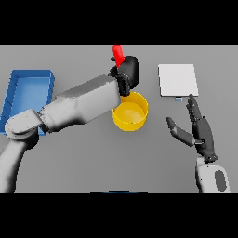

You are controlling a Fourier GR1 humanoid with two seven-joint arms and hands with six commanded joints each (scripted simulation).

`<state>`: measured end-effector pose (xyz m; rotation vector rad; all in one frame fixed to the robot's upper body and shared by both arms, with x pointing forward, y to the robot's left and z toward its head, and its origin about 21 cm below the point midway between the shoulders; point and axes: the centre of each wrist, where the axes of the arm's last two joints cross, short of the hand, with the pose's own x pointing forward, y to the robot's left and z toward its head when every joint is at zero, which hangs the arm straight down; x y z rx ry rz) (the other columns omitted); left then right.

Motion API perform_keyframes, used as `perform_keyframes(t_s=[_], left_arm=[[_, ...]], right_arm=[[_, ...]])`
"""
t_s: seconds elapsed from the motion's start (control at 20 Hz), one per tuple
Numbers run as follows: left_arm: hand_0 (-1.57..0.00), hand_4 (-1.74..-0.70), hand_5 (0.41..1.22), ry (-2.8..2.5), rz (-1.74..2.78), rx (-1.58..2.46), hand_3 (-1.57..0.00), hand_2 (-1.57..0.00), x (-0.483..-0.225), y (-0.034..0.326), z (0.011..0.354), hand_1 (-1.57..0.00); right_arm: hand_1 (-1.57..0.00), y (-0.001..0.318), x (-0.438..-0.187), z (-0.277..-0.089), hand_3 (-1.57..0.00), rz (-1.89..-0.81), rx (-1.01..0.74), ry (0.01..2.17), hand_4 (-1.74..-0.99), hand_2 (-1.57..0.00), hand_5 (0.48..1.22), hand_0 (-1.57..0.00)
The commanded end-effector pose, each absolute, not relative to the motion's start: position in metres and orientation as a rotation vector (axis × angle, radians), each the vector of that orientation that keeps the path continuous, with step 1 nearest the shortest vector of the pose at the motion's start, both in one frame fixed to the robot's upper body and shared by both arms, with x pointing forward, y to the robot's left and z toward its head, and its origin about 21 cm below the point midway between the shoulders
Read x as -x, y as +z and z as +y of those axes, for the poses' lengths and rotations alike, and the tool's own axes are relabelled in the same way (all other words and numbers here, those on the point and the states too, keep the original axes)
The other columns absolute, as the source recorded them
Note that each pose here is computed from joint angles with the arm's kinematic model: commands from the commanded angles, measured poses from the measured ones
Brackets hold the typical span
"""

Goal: Pick up the red beaker and tilt it to pour out 1 green nut into yellow bowl. Pick up the yellow bowl and place it on the metallic measuring scale.

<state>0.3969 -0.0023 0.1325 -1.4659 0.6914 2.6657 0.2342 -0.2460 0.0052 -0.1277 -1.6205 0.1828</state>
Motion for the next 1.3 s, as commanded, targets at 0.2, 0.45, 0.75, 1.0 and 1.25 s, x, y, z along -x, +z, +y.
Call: perform_keyframes(t_s=[0.2,0.45,0.75,1.0,1.25], left_arm=[[-1.57,-1.69,1.181,2.558,0.823,1.618,-1.57,-1.38,-0.413,0.187,0.000,-1.39],[-1.57,-1.60,1.208,2.414,0.988,1.868,-1.34,-1.44,-0.433,0.273,0.013,-1.45],[-1.57,-1.64,1.218,2.479,1.641,2.363,-1.44,-1.54,-0.469,0.361,0.116,-1.54],[-1.57,-1.71,1.220,2.303,2.348,2.562,-1.40,-1.56,-0.484,0.343,0.208,-1.56],[-1.57,-1.73,1.221,1.957,2.754,2.858,-1.41,-1.57,-0.483,0.299,0.272,-1.57]], right_arm=[[0.00,0.008,-0.238,-0.244,0.00,-1.654,0.110,0.193,-1.219,0.00,0.601,0.00],[0.00,0.007,-0.239,-0.247,0.00,-1.650,0.086,0.180,-1.246,0.00,0.631,0.00],[0.00,0.008,-0.239,-0.246,0.00,-1.658,0.074,0.220,-1.299,0.00,0.649,0.00],[0.00,0.011,-0.248,-0.242,0.00,-1.697,0.089,0.271,-1.304,0.00,0.653,0.00],[0.00,0.007,-0.245,-0.235,0.00,-1.670,0.063,0.246,-1.276,0.00,0.651,0.00]])
